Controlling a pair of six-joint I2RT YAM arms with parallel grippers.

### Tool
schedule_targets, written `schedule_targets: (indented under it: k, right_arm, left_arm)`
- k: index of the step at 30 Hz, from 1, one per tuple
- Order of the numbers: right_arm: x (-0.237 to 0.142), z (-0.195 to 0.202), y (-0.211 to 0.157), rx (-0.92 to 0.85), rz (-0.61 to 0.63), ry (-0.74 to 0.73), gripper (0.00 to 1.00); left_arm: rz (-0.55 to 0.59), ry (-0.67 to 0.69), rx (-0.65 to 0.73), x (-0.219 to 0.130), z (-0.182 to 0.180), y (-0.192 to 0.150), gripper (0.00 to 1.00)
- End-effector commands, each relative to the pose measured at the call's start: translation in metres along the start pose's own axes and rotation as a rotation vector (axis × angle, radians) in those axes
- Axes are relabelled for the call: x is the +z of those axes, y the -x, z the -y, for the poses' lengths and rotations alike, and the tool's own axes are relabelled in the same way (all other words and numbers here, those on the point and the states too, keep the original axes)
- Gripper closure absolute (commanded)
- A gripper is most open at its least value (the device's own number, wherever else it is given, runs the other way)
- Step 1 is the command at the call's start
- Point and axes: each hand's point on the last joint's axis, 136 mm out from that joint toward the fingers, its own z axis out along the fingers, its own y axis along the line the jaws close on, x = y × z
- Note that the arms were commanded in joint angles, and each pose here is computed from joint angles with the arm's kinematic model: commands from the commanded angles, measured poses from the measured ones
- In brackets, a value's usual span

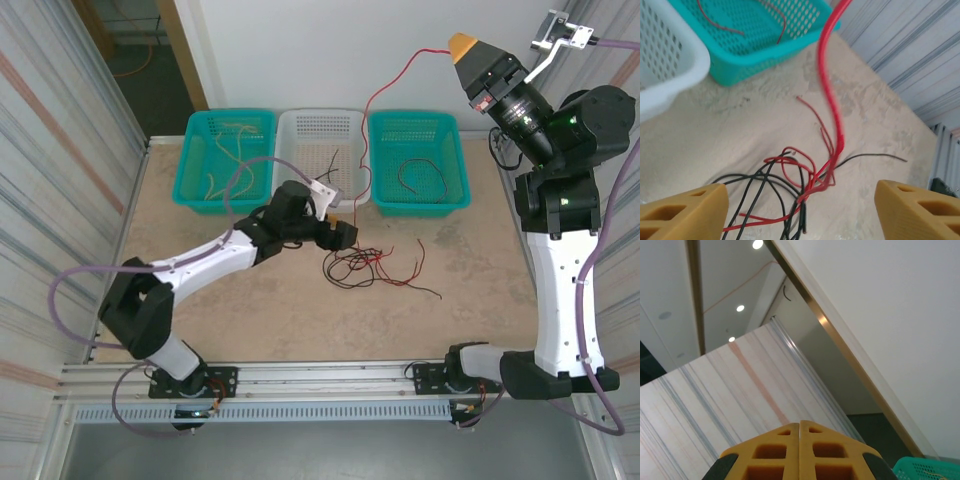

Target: Untangle the cables

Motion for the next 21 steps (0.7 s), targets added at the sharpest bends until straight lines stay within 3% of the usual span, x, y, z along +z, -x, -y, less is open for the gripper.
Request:
schedule_targets:
  k: [1, 3, 5, 7, 9, 12, 15, 16, 17, 21]
  right_arm:
    - [-0.011, -0.020, 0.003, -0.002, 0.015, 0.049, 1.00]
    - [-0.012, -0.015, -0.001, 0.012, 0.007, 0.038, 1.00]
    - [-0.012, -0.006, -0.007, 0.032, -0.002, 0.023, 1.00]
    - [-0.014, 0.003, -0.013, 0.042, -0.008, 0.001, 1.00]
    - [-0.017, 0.016, -0.021, 0.048, -0.014, -0.043, 0.94]
    - [-0.021, 0.048, -0.040, 0.074, -0.052, -0.148, 0.71]
    - [-0.031, 0.094, -0.077, 0.139, -0.123, -0.269, 0.51]
    - [-0.038, 0.113, -0.094, 0.171, -0.150, -0.322, 0.38]
    - [-0.045, 0.129, -0.113, 0.200, -0.180, -0.361, 0.32]
    - [-0.083, 0.182, -0.200, 0.231, -0.319, -0.560, 0.27]
  left_arm:
    - [0.081, -0.111, 0.046, -0.007, 0.033, 0.041, 0.37]
    - [0.074, -0.113, 0.043, -0.005, 0.035, 0.042, 0.52]
    - [0.075, -0.099, 0.034, -0.005, 0.033, 0.043, 0.81]
    - [0.074, -0.059, 0.013, -0.009, 0.028, 0.043, 1.00]
    - [0.065, 0.000, -0.016, -0.019, 0.022, 0.042, 1.00]
    - [0.076, 0.018, -0.033, -0.045, 0.031, 0.047, 1.00]
    - [0.119, 0.027, -0.026, -0.079, 0.045, 0.063, 1.00]
    - [0.135, 0.033, -0.022, -0.091, 0.050, 0.068, 1.00]
    - [0.149, 0.038, -0.019, -0.100, 0.054, 0.074, 1.00]
    - [0.189, 0.023, -0.003, -0.120, 0.067, 0.088, 1.00]
